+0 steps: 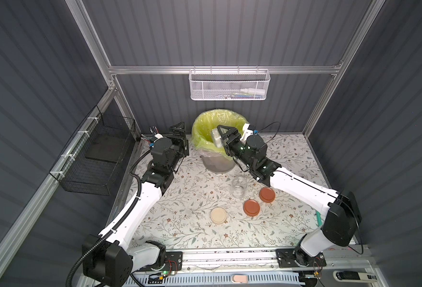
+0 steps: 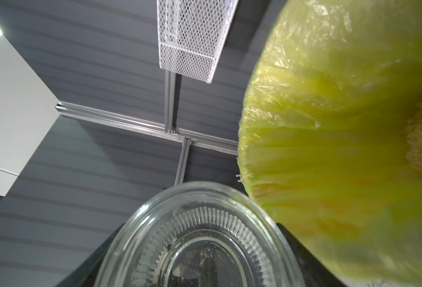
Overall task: Empty expired oatmeal from jars
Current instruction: Place the jar at the center of the board.
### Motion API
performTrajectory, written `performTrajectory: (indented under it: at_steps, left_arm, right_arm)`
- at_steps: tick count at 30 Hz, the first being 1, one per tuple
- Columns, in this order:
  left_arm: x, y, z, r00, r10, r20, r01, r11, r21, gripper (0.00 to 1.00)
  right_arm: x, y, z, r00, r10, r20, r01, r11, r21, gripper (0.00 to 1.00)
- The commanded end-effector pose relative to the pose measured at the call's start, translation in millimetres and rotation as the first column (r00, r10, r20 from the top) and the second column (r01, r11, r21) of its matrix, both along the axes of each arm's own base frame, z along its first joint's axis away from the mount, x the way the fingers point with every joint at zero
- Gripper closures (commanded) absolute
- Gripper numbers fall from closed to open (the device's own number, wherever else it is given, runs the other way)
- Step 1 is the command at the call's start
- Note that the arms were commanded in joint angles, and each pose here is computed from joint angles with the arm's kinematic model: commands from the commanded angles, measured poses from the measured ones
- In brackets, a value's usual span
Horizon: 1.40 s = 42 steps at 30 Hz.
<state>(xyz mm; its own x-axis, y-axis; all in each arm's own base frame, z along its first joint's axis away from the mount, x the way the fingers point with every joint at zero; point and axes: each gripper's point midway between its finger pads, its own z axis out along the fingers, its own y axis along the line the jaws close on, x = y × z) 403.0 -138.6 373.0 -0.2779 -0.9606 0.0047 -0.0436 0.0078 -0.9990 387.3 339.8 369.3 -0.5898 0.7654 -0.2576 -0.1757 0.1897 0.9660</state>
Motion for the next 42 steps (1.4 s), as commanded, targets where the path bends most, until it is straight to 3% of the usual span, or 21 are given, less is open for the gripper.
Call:
performTrajectory:
  at_steps: [1,9,20,30,37,42]
  left_arm:
    - [-6.4,3.6,-14.7,0.999,-0.004,-0.035,0.005,0.999,0.049,0.00]
    - [-22.7,9.8,-49.6,0.995,-0.005,-0.096,0.016,0.993,0.113,0.00]
    - [-55.3,23.6,-67.2,0.992,-0.010,-0.129,0.047,0.957,0.286,0.00]
    - [-87.1,38.1,-101.2,0.979,-0.019,-0.205,0.122,0.856,0.502,0.00]
    - [-105.9,48.7,-115.5,0.972,-0.011,-0.234,0.149,0.800,0.581,0.00]
    - [-120.7,61.7,-126.8,0.961,0.018,-0.277,0.177,0.730,0.660,0.00]
  right_arm:
    - [-23.3,-9.4,44.8,0.994,0.012,0.104,-0.022,0.996,0.090,0.49]
    - [-55.9,-18.8,26.4,0.996,0.039,0.076,-0.045,0.996,0.078,0.49]
    - [-100.9,-20.6,-21.2,0.980,0.198,-0.002,-0.197,0.976,-0.094,0.49]
    - [-127.9,-20.1,-57.2,0.958,0.281,-0.053,-0.285,0.931,-0.229,0.48]
    - [-142.8,-12.4,-84.1,0.938,0.333,-0.098,-0.344,0.858,-0.382,0.48]
    - [-143.5,-10.8,-105.4,0.939,0.328,-0.105,-0.336,0.801,-0.495,0.48]
